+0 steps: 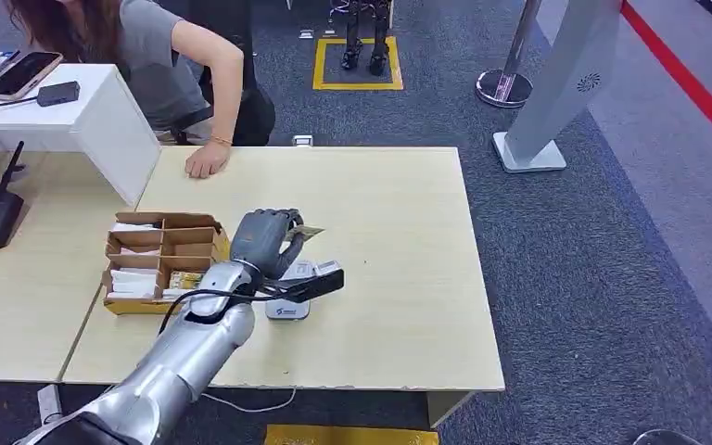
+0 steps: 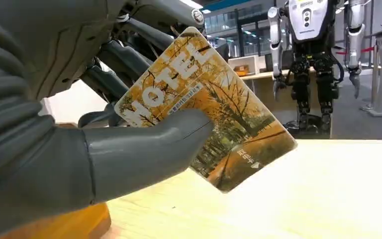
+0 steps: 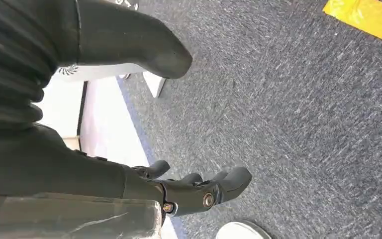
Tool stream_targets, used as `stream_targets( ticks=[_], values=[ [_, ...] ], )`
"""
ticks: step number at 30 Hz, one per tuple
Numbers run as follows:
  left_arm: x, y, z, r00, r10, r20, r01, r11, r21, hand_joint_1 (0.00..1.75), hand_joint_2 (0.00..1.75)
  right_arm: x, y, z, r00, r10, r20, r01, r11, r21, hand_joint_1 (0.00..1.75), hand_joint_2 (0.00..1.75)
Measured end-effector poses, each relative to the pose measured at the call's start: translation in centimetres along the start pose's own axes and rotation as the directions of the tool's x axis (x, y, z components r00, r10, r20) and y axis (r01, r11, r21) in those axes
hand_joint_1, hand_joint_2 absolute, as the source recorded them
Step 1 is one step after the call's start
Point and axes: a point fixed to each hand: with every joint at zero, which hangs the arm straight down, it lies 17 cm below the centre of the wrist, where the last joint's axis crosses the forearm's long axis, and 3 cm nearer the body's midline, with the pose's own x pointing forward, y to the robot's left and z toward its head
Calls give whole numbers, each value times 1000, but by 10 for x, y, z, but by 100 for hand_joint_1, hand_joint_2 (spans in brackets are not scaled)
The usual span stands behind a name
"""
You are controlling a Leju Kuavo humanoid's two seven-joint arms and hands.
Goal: Pass the card to the sensor for recognition and then transmit it.
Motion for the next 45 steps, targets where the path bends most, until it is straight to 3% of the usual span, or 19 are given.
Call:
stream_targets(
  ticks=[20, 32, 45],
  values=[
    [-3, -23, 5, 1000, -29, -9, 28, 997, -77, 175, 175, -1, -1, 0, 1000, 7, -5, -7, 1000, -2, 0, 175],
    [-31, -44, 10, 968, -233, -90, 210, 955, -210, 175, 175, -5, 3, -1, 1000, -3, -11, 3, 1000, 5, 0, 175],
    [-35, -54, 13, 960, -265, -92, 231, 934, -273, 175, 175, -5, 3, -1, 1000, -2, -15, 2, 1000, 4, 0, 175]
  ],
)
